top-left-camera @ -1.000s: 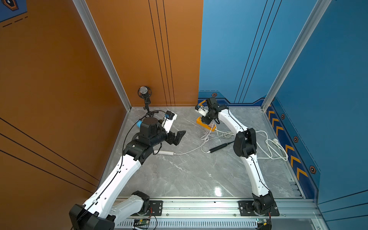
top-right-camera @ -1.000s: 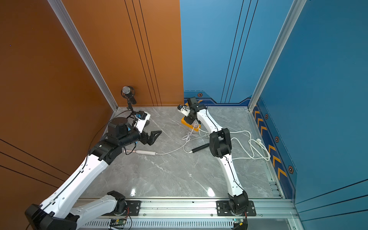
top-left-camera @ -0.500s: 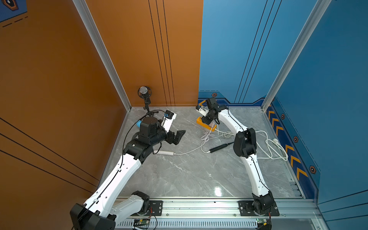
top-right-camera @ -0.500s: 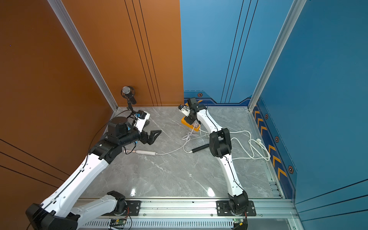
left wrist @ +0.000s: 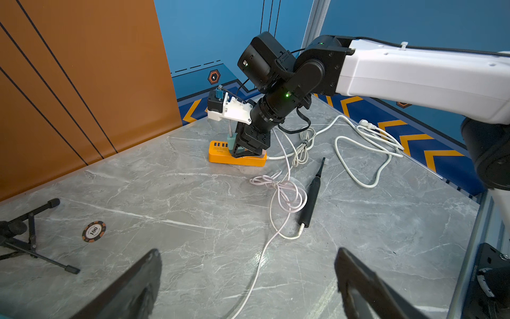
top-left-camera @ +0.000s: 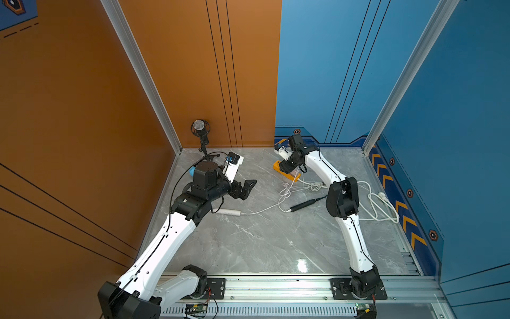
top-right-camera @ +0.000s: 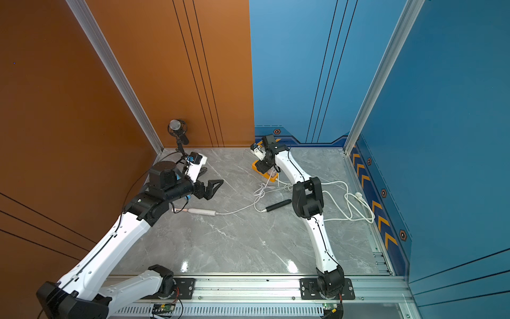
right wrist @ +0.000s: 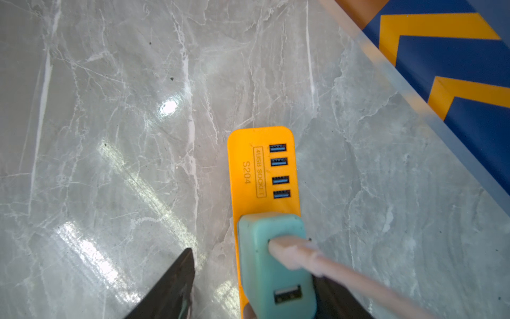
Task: Charge the electric toothbrush
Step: Insert the plug into the socket, then adjust the plug at the socket.
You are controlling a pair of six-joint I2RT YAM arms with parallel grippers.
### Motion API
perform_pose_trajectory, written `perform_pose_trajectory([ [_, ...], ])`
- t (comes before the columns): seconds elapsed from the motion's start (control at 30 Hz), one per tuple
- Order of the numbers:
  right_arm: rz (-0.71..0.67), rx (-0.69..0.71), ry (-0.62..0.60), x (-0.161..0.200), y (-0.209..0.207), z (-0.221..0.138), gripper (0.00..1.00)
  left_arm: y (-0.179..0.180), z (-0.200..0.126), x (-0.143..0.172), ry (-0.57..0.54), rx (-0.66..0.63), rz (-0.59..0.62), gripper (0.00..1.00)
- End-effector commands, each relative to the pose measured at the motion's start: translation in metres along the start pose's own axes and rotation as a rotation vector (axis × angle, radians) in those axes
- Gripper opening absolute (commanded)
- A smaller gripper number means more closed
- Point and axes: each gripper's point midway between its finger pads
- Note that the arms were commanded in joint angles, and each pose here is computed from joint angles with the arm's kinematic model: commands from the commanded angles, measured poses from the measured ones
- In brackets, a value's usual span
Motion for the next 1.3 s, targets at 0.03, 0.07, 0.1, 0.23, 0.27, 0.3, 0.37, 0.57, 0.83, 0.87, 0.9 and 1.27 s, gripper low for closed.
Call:
perform_pose_trajectory([
  [0.03,0.081,-0.009,-0.008,-0.005,0.004,-0.034,0.63,-0.003,-0.004,-0.009,-0.012,0.023,-0.021,0.98],
  [0.07,0.097,-0.005,-0.005,-0.005,0.003,-0.035,0.63,-0.002,-0.003,-0.008,-0.01,0.024,-0.025,0.98],
  [0.1,0.122,0.007,0.0,-0.004,0.002,-0.037,0.62,-0.002,-0.004,-0.009,-0.012,0.027,-0.027,0.98],
  [0.23,0.157,0.001,0.019,0.001,0.007,-0.042,0.61,-0.003,-0.005,-0.01,-0.016,0.033,-0.032,0.98],
  [0.27,0.157,0.0,0.021,0.001,0.009,-0.044,0.61,-0.002,-0.004,-0.01,-0.014,0.031,-0.033,0.98],
  [0.3,0.153,0.001,0.026,0.001,0.011,-0.046,0.61,-0.001,-0.004,-0.009,-0.011,0.029,-0.035,0.98],
  [0.37,0.149,0.008,0.019,-0.003,0.014,-0.054,0.62,0.001,-0.002,-0.008,-0.007,0.023,-0.04,0.98],
  [0.57,0.166,0.033,-0.05,-0.023,0.014,-0.091,0.62,0.007,0.006,-0.005,0.013,0.006,-0.082,0.98],
  [0.83,0.263,0.015,-0.118,-0.036,0.016,-0.134,0.6,0.027,0.034,0.002,0.062,-0.082,-0.278,0.82],
  [0.87,0.3,0.017,-0.126,-0.037,0.016,-0.143,0.6,0.029,0.045,0.004,0.078,-0.099,-0.328,0.77],
  [0.9,0.353,0.027,-0.129,-0.034,0.015,-0.152,0.59,0.028,0.058,0.005,0.096,-0.111,-0.359,0.74],
  [1.27,0.547,0.059,-0.191,0.007,0.025,-0.237,0.6,-0.003,0.263,0.036,0.302,-0.128,-0.316,0.6],
])
Point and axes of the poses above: each gripper's point midway between its finger pads, its own z axis out along the fingers, its own y axis along the line the jaws close on, x = y × z, and after that the axes turned 6 degrees about -z, right-handed
